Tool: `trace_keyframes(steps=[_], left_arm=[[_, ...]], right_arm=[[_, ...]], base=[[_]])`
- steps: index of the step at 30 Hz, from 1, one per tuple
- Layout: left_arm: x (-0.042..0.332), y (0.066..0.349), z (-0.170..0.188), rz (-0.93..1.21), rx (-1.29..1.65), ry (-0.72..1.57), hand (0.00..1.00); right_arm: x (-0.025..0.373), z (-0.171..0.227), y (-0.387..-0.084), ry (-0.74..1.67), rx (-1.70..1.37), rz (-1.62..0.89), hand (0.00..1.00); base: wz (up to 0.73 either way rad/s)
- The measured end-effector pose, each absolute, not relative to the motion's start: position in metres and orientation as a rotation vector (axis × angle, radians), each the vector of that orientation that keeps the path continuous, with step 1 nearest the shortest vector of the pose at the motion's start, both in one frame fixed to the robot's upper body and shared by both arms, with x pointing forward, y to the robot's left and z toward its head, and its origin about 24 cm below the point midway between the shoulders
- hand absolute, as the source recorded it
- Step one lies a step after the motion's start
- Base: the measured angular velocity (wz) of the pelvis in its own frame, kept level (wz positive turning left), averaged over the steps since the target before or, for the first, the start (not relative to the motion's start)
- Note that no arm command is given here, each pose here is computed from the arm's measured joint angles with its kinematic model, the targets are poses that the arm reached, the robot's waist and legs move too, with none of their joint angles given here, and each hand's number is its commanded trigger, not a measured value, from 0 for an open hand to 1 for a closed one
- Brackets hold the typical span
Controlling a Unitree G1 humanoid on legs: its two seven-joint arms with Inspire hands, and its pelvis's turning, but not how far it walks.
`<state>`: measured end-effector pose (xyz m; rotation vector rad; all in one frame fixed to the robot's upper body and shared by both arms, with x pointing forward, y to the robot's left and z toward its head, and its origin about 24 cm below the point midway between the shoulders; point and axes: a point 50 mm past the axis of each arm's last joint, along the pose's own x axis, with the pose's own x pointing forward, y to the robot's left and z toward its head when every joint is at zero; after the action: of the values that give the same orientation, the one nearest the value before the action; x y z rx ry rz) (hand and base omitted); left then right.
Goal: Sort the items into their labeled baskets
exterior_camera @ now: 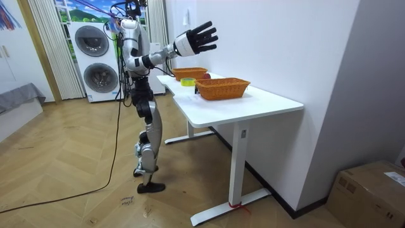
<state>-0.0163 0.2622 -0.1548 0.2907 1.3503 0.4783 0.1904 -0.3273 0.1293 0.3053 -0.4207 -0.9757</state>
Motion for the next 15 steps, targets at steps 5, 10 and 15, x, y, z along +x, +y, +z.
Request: trace_keyframes(steps=[5,10,15], left_arm=[[-0.012,0.259,-0.156,0.422,0.336,1.345,0.0],[-0.009,0.258,-0.156,0.413,0.338,1.34,0.0],[-0.01,0.255,-0.157,0.389,0.333,1.349,0.0]], right_arm=[[0.212,0.148,-0.307,-0.485,0.285,-0.812,0.0],[0.218,0.158,-0.292,-0.518,0.264,-0.691,0.0],[0.223,0.161,-0.281,-0.527,0.213,-0.604,0.0]], base=[[0.01],[0.01],[0.0]])
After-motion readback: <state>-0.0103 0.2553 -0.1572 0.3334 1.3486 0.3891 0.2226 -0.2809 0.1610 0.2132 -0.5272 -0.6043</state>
